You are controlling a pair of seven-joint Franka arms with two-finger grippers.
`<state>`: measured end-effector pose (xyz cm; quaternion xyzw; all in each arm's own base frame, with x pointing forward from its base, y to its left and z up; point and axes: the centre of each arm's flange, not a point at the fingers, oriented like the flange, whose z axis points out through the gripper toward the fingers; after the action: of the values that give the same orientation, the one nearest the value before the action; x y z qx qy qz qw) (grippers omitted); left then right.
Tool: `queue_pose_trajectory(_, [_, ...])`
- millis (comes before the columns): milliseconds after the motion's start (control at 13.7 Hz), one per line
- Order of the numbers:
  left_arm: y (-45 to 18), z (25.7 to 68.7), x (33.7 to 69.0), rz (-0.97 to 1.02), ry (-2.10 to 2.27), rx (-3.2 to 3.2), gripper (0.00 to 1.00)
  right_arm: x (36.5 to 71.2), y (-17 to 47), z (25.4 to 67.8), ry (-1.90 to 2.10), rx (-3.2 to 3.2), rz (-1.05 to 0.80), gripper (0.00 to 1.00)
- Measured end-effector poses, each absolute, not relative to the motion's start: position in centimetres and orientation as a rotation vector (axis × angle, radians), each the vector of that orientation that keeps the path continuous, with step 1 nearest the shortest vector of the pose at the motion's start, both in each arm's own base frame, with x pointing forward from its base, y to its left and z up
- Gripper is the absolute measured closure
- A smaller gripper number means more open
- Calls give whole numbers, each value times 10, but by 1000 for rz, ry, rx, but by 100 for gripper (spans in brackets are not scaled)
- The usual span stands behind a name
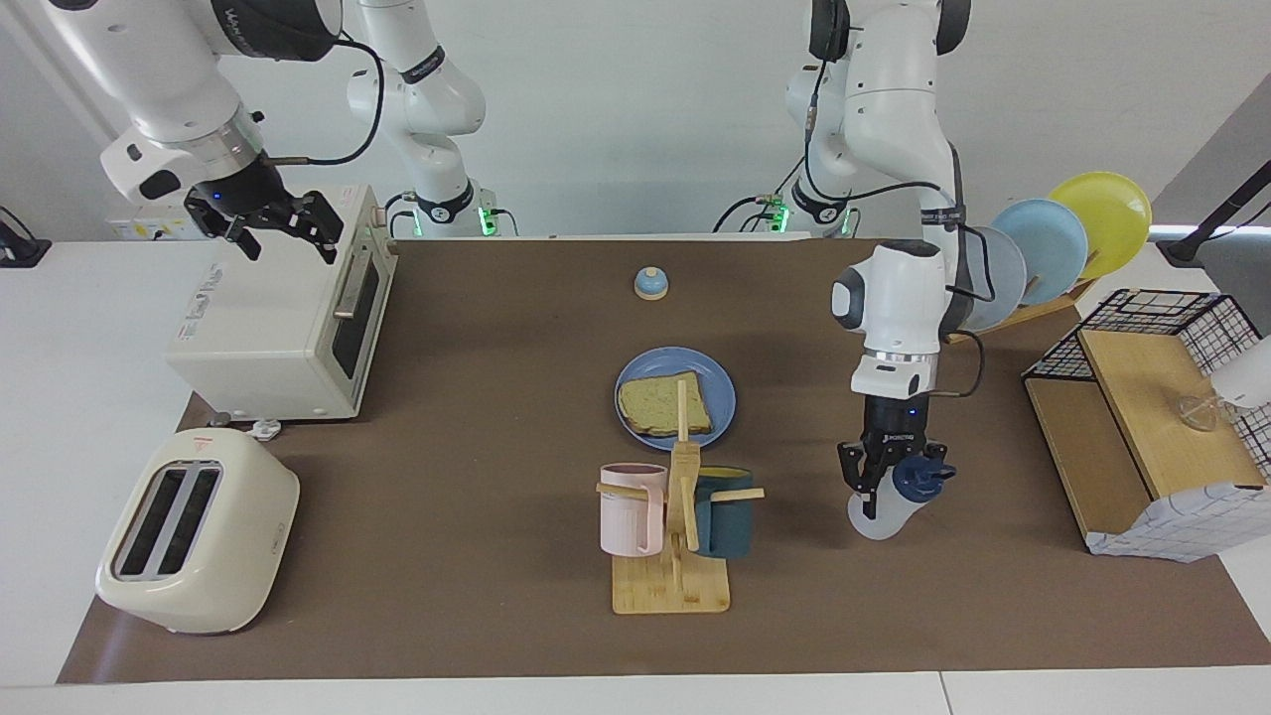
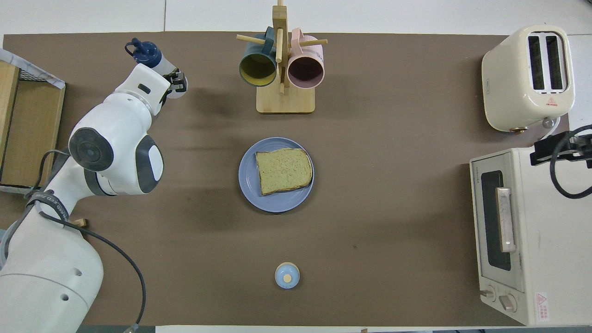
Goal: Put bread on plate and add seasoning
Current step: 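Move the blue-capped bottle beside the plate with the left gripper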
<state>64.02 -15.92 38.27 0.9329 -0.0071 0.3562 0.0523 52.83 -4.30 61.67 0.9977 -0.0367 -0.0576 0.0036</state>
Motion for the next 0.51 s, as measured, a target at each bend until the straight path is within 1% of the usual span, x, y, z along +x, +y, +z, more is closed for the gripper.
queue_pose_trajectory(219, [-166, 419, 635, 978, -183, 2877, 53, 527, -47, 609, -117, 3131, -204, 0])
queue_pose_trajectory(511, [-175, 452, 617, 842, -692, 2898, 53, 529, -42, 612, -101, 3131, -173, 0])
